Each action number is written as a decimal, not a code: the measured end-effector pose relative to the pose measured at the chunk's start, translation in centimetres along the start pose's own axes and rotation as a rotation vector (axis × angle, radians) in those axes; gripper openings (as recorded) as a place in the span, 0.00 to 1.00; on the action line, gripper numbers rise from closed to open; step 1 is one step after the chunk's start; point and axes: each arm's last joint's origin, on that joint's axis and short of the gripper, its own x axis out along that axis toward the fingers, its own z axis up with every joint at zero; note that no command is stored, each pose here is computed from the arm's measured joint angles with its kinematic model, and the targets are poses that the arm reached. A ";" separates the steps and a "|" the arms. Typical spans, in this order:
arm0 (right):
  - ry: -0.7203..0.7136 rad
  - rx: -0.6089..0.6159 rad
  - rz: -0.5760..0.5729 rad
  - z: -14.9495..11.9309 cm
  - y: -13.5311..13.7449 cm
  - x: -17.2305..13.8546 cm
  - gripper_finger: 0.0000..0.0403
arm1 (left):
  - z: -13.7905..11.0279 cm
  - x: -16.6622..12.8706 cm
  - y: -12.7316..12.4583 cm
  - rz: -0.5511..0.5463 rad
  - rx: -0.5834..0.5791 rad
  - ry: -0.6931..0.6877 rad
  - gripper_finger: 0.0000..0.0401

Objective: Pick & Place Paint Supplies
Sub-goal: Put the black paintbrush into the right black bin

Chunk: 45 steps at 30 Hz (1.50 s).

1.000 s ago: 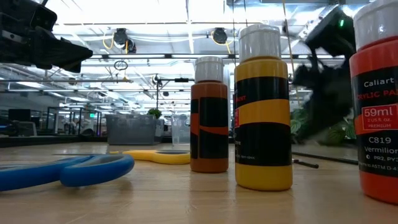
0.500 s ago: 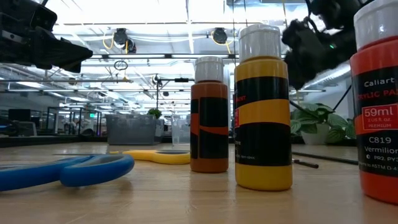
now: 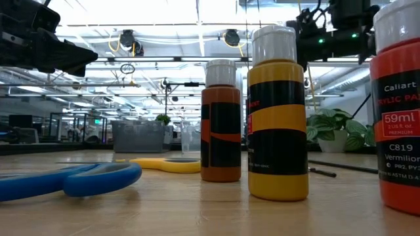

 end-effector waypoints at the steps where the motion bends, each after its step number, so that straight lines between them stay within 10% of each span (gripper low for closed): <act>1: 0.003 -0.006 -0.030 0.1 -0.6 0.2 0.00 | 0.0 0.0 0.0 0.000 0.000 0.000 0.18; 20: 0.268 0.004 -0.284 -6.7 -6.7 3.9 0.00 | 0.0 0.0 0.0 0.000 0.000 0.000 0.18; 35: 0.278 0.041 -0.278 -7.0 -6.5 4.0 0.27 | 0.0 0.0 0.0 0.000 0.000 -0.001 0.18; 45: 0.254 0.136 0.388 -4.1 0.9 2.7 0.36 | 0.0 0.0 0.0 0.000 0.000 0.000 0.18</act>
